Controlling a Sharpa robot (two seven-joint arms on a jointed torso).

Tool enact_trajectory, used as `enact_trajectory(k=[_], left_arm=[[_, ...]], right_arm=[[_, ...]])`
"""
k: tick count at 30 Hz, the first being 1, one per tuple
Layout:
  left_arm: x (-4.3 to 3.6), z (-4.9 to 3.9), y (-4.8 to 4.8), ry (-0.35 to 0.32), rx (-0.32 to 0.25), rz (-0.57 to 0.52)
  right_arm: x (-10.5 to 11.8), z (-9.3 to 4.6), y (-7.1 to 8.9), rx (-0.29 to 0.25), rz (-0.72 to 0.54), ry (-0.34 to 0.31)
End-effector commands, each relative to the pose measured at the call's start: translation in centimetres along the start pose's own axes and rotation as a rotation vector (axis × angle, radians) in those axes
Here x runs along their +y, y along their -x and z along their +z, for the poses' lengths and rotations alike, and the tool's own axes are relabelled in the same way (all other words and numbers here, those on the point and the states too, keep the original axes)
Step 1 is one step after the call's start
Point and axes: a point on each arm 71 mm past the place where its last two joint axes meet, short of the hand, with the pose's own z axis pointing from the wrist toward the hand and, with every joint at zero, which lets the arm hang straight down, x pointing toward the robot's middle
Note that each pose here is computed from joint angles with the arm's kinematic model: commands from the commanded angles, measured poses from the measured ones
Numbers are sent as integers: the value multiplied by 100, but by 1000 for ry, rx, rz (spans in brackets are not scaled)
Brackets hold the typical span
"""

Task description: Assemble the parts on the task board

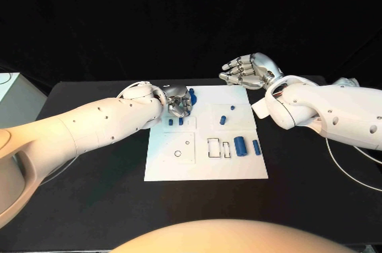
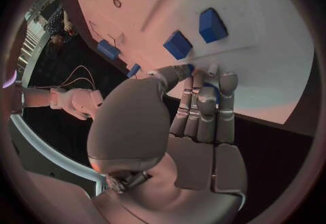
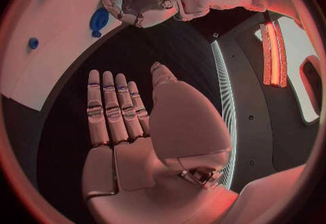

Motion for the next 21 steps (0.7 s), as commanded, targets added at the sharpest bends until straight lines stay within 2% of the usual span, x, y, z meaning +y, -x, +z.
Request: enact_trajectory(k=[1, 11, 21], left_arm=[[-28, 8, -24, -25, 2, -11], [-30, 14, -20, -39, -33, -20], [-5, -14, 21, -55, -98, -47]], right_arm=[[12, 1, -18, 16, 2, 11], [12, 1, -18, 17, 2, 10], [10, 0, -15, 17, 1, 9]])
